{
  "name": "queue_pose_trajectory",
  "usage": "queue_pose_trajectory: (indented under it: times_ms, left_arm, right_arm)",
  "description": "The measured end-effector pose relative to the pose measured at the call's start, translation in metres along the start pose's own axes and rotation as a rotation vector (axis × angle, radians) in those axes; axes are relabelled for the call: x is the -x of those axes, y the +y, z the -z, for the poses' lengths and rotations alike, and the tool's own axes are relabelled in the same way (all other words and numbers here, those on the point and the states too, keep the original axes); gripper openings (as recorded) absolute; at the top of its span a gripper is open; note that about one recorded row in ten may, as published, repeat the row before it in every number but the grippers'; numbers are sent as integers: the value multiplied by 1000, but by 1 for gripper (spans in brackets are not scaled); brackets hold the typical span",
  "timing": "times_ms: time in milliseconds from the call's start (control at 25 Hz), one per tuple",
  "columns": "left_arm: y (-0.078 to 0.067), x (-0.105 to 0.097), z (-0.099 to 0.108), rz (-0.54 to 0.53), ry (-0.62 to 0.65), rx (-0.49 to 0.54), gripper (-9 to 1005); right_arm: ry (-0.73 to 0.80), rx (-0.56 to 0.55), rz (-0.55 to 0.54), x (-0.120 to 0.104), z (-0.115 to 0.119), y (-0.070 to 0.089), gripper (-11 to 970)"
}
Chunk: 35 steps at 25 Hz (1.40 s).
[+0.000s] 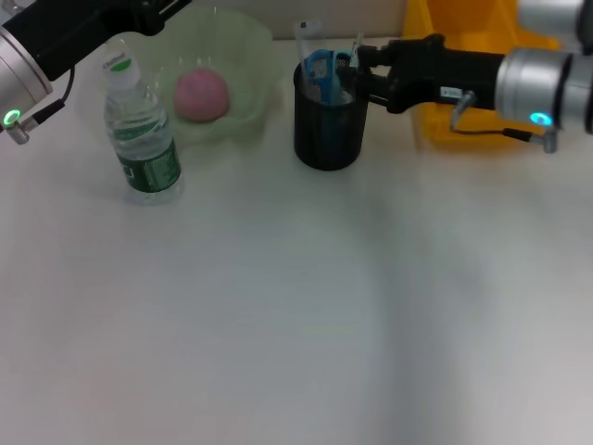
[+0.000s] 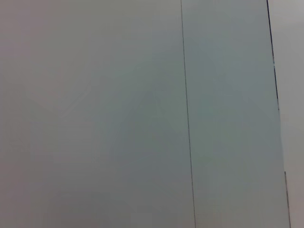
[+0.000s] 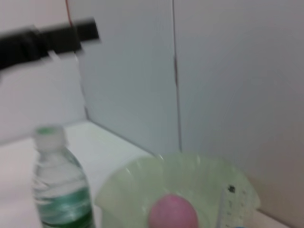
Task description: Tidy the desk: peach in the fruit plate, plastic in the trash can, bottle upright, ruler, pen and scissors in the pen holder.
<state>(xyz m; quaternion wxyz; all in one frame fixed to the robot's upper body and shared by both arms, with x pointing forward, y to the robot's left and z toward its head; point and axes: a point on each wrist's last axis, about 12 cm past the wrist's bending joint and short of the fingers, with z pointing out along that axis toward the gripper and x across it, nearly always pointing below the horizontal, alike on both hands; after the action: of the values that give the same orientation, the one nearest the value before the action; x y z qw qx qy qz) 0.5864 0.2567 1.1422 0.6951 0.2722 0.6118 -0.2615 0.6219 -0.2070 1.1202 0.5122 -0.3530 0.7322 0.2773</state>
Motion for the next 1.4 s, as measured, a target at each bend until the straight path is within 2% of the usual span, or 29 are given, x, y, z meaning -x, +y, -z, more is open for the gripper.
queue_pose_trajectory:
  times_ms: [200, 240, 280, 400, 440, 480, 600, 640, 680, 720, 840, 960, 1240, 1400]
  left_arm:
    - [-1, -3, 2, 28, 15, -15, 698]
    - [-2, -3, 2, 31, 23, -29, 700]
    - [-2, -3, 2, 31, 23, -29, 701]
    - [-11, -8, 6, 25, 68, -132, 705]
    - [-11, -8, 6, 25, 68, -132, 707]
    - [-11, -8, 6, 25, 68, -132, 708]
    - [-26, -13, 22, 46, 69, -275, 712]
    - [-26, -13, 22, 46, 69, -275, 713]
    - [-28, -14, 24, 49, 75, -292, 715]
    - [-35, -23, 33, 63, 109, -354, 716]
    - [-45, -36, 42, 83, 150, -409, 754]
    - [-55, -47, 49, 81, 162, -429, 792]
    - [-83, -77, 69, 37, 181, -460, 792]
    - [-89, -84, 74, 41, 189, -469, 792]
  right_arm:
    - [-113, 55, -9, -8, 41, 11, 459]
    - [-171, 66, 18, -15, 58, 17, 467]
    - [-171, 66, 18, -15, 58, 17, 486]
    - [-250, 91, 79, -29, 81, 30, 543]
    - [-268, 114, 95, -36, 90, 37, 562]
    - [-273, 128, 101, -39, 93, 40, 581]
    - [-290, 181, 127, -51, 105, 53, 638]
    - [-299, 198, 140, -55, 109, 57, 657]
    - [-304, 212, 150, -59, 112, 61, 676]
    - [-305, 224, 153, -62, 115, 64, 684]
    - [-285, 262, 162, -71, 122, 72, 709]
    - [-260, 290, 187, -79, 127, 78, 726]
    - [-271, 353, 221, -99, 132, 95, 726]
    - [-296, 363, 239, -108, 133, 102, 726]
